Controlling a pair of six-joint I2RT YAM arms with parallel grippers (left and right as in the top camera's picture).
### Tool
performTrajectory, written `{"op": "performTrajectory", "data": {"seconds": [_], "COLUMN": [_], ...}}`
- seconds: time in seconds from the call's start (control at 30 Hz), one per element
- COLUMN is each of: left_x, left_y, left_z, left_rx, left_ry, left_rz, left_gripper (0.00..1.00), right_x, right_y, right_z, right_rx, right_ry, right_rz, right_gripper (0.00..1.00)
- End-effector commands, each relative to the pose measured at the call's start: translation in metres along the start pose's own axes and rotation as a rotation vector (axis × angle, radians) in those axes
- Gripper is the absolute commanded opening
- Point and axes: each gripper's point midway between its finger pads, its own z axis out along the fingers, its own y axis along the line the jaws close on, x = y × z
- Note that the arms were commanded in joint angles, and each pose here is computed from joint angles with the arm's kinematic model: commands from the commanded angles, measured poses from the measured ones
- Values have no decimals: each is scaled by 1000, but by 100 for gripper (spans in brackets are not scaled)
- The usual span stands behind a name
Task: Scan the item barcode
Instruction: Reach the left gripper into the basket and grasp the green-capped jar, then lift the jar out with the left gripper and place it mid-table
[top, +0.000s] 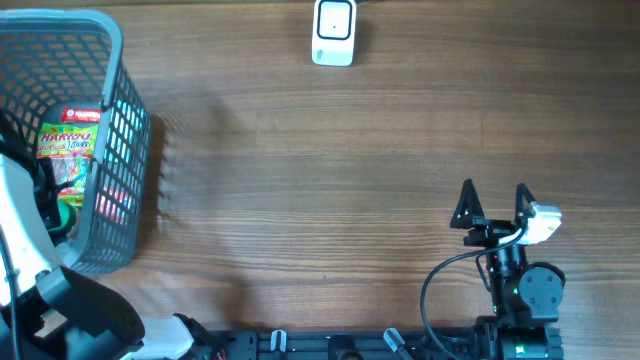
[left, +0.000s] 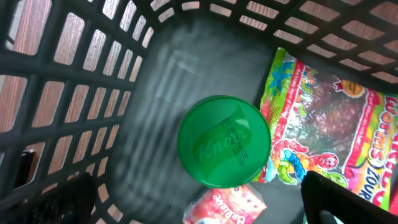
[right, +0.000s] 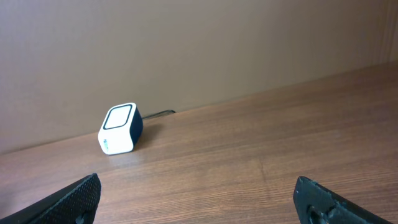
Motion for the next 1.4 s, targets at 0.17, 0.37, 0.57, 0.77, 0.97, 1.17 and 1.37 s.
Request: {"op": "performTrajectory", "data": {"seconds": [0.17, 0.37, 0.57, 0.77, 0.97, 1.17, 1.37], "left_x": [-2, 12, 16, 25, 32, 33, 29], "left_y": [4, -4, -7, -8, -3, 2, -3], "left_z": [52, 78, 93, 107, 120, 118, 94], "left_rx": [-125, -152, -171, -195, -237, -257, -233], "left_ry": [8, 58, 65, 94, 113, 122, 152], "left_rz": [-25, -12, -5, 5, 44, 59, 50], "left_gripper": [100, 100, 100, 100, 72, 49, 47], "right_x": [-1, -1, -1, -1, -1, -1, -1], "right_y": [4, 4, 4, 4, 4, 4, 4], "right_z": [0, 0, 0, 0, 0, 0, 0], "right_rx": [-22, -22, -22, -22, -22, -22, -22], "right_ry": [-6, -6, -6, -6, -6, -6, -5], "right_rz": [-17, -17, -17, -17, -17, -17, -17], "right_gripper": [100, 100, 100, 100, 100, 100, 100]}}
